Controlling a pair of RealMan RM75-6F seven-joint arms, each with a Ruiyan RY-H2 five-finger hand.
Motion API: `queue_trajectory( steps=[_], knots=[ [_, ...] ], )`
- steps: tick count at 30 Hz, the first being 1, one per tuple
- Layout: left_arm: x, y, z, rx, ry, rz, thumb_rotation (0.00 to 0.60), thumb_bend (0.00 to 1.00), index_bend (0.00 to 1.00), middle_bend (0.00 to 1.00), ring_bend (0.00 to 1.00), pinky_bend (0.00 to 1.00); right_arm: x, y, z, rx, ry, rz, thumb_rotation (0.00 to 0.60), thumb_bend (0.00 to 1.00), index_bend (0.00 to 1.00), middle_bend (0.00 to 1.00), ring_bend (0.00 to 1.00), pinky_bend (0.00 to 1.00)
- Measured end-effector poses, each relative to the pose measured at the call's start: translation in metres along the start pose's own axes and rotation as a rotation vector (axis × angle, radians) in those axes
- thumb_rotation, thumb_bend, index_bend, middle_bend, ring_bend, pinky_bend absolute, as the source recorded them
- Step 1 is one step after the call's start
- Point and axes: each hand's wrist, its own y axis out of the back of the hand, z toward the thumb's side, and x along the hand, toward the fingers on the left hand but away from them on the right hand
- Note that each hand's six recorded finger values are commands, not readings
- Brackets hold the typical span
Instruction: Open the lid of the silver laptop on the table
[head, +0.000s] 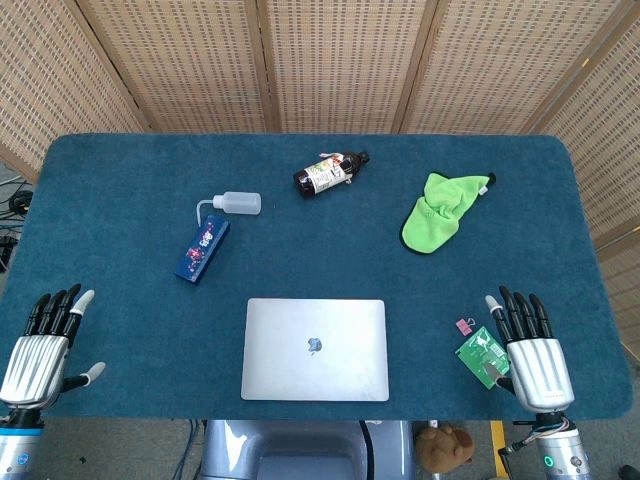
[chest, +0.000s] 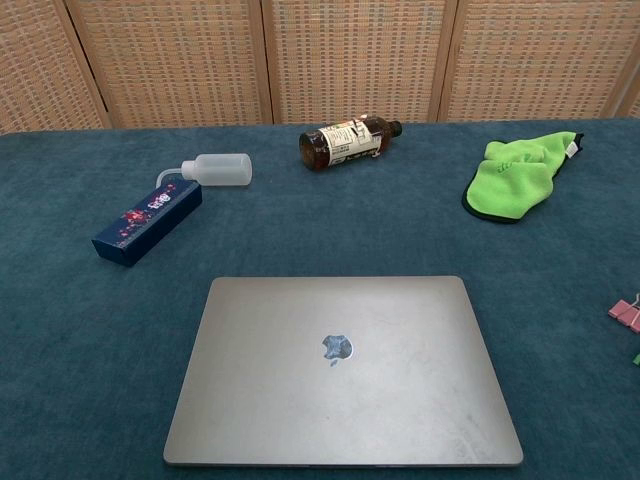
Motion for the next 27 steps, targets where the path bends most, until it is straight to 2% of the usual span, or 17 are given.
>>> queue_trajectory(
  steps=[7,12,21,27],
  knots=[
    [0.000,-0.002,0.001,-0.003,-0.012,-0.011,0.600,0.03,0.00,0.00,0.00,0.00,0.000,0.001,0.000,-0.006,-0.001,-0.002,0.600,0.00,0.00,0.00,0.00,0.00],
    [0.000,-0.005,0.013,-0.025,-0.088,-0.041,0.600,0.03,0.00,0.00,0.00,0.00,0.000,0.002,-0.002,-0.008,-0.011,-0.005,0.600,0.00,0.00,0.00,0.00,0.00],
    [0.003,-0.014,0.064,-0.022,-0.395,-0.126,0.600,0.03,0.00,0.00,0.00,0.00,-0.001,0.005,-0.007,-0.022,-0.028,-0.014,0.600,0.00,0.00,0.00,0.00,0.00],
    [-0.003,-0.039,0.119,0.019,-0.656,-0.199,0.600,0.03,0.00,0.00,0.00,0.00,0.000,0.009,-0.011,-0.044,-0.034,-0.021,0.600,0.00,0.00,0.00,0.00,0.00]
  ],
)
